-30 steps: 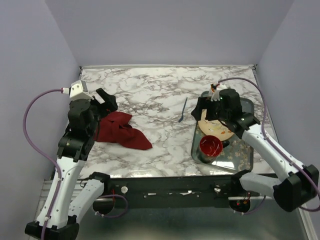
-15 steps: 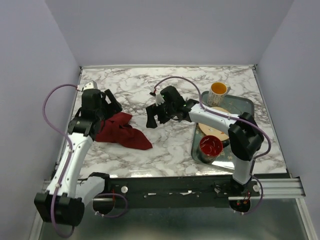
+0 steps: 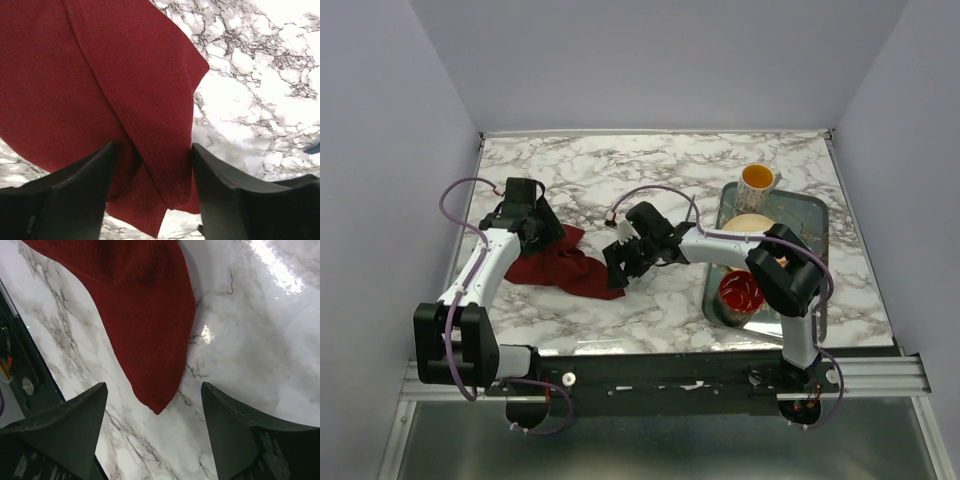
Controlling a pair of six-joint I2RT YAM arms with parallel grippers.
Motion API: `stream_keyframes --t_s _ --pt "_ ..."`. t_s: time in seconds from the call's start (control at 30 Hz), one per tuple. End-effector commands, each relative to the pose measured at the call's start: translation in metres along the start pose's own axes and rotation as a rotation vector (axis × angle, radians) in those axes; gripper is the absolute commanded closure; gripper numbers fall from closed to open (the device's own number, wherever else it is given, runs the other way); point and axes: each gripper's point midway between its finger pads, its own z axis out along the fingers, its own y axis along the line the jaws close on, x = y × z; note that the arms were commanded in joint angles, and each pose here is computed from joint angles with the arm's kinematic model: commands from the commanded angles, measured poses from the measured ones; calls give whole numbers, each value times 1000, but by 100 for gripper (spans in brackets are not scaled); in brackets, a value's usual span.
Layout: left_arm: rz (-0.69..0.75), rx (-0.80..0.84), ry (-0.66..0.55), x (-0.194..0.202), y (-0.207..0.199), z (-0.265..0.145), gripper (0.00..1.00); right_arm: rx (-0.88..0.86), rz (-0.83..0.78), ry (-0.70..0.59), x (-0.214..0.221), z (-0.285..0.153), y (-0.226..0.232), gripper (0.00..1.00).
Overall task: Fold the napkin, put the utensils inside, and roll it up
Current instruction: Flatten the napkin out
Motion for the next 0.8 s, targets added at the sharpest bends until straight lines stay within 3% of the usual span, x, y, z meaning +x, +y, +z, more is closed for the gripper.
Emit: stream_keyframes --t_s 0.0,0.1,0.17,0.2,0.23,0.3,0.33,0.47,0.6,0.7,0.77 --pt "20 29 47 17 3 7 44 -48 3 24 15 21 -1 21" --pt "30 36 33 15 3 5 59 -69 15 17 10 28 0 33" --pt "38 69 -7 3 -5 -2 65 -88 25 10 3 33 3 46" --pt "45 75 -27 -3 -8 -5 80 -84 27 3 -1 34 2 51" --pt "56 82 -58 -15 -14 -11 86 -76 26 0 -3 37 0 66" --pt "63 89 -94 -30 -19 -17 100 -39 15 -45 -25 35 -3 88" --pt "63 109 -119 -46 -29 -22 100 -16 12 -72 -38 30 -7 99" --pt "29 267 -196 -102 -74 -50 100 156 20 -222 -107 -33 -39 99" --pt "64 384 -388 -177 -122 -119 100 308 -81 -507 -187 -166 -33 99" --pt "22 341 -577 -219 -113 -168 100 343 -166 -574 -204 -213 -12 99" --pt "21 329 -624 -219 -107 -183 100 268 -187 -569 -196 -219 9 99"
